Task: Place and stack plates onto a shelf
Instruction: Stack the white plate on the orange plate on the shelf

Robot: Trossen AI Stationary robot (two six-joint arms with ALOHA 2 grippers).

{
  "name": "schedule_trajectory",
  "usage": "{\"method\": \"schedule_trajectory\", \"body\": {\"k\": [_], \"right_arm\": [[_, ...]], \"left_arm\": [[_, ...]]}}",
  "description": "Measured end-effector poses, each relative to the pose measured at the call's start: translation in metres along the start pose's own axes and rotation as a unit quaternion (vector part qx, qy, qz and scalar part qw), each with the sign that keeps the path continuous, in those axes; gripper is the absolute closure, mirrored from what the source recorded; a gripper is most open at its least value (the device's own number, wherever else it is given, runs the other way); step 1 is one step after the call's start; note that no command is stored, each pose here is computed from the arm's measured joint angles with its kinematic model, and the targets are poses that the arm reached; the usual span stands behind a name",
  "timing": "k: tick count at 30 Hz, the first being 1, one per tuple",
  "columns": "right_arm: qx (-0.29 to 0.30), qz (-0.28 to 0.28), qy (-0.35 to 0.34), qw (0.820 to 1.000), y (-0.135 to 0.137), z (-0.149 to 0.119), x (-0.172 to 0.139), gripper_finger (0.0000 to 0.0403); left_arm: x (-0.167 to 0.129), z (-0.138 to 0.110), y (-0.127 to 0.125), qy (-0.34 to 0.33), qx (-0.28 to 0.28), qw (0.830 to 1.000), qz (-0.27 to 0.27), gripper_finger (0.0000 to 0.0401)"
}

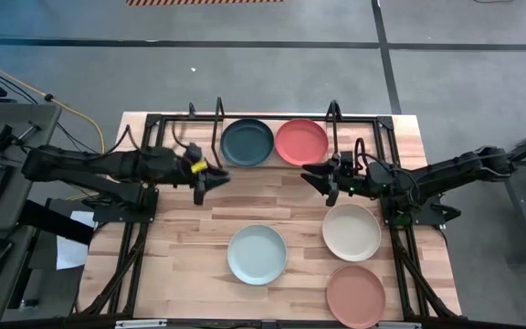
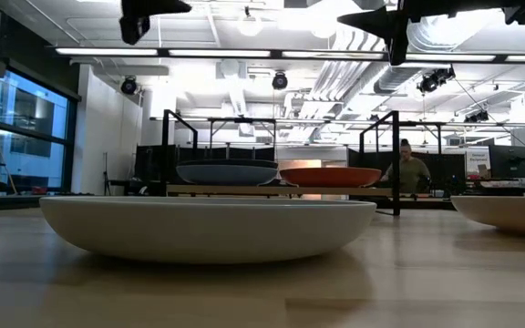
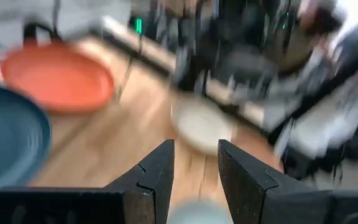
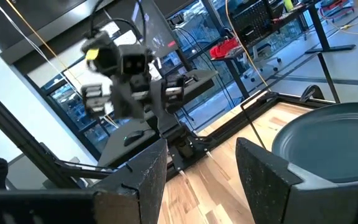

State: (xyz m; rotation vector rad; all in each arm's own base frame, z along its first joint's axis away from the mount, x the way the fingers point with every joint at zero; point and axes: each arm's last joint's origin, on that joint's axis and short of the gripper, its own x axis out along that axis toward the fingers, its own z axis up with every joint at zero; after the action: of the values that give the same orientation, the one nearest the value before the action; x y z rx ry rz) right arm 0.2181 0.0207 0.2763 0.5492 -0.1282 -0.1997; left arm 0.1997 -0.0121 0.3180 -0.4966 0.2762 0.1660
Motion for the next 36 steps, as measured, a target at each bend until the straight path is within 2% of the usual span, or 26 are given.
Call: {"method": "schedule_trajectory", "body": {"k": [3, 7, 11, 14, 19, 26, 33, 36], "right_arm": [[0.0, 0.0, 0.001, 1.0, 0.0, 0.0, 0.0, 0.0229], [-0.001, -0.001, 0.002, 1.0, 0.0, 0.0, 0.0, 0.0229], [-0.002, -0.002, 0.004, 1.0, 0.0, -0.001, 0.0, 0.0229], [-0.006, -0.008, 0.014, 1.0, -0.002, -0.003, 0.0, 0.0229], [0.003, -0.012, 0.021, 1.0, -0.002, -0.004, 0.0, 0.0229], [0.0, -0.018, 0.03, 0.999, -0.004, -0.006, 0.0, 0.0229], [-0.002, -0.02, 0.035, 0.999, -0.004, -0.007, 0.0, 0.0229], [-0.002, -0.02, 0.036, 0.999, -0.004, -0.007, 0.0, 0.0229]], "left_arm": [[0.006, -0.012, -0.014, 0.092, 0.018, 0.996, 0.013, 0.029], [0.02, -0.044, -0.028, 0.194, 0.024, 0.98, 0.034, 0.0276], [0.041, -0.075, -0.037, 0.248, 0.026, 0.966, 0.073, 0.0247], [0.061, -0.097, -0.037, 0.277, -0.005, 0.955, 0.111, 0.0223], [0.091, -0.13, -0.027, 0.327, -0.057, 0.926, 0.177, 0.0191], [0.124, -0.16, -0.015, 0.368, -0.118, 0.902, 0.19, 0.0179], [0.137, -0.173, -0.011, 0.379, -0.134, 0.896, 0.187, 0.0182], [0.138, -0.175, -0.01, 0.378, -0.141, 0.894, 0.194, 0.0205]]}}
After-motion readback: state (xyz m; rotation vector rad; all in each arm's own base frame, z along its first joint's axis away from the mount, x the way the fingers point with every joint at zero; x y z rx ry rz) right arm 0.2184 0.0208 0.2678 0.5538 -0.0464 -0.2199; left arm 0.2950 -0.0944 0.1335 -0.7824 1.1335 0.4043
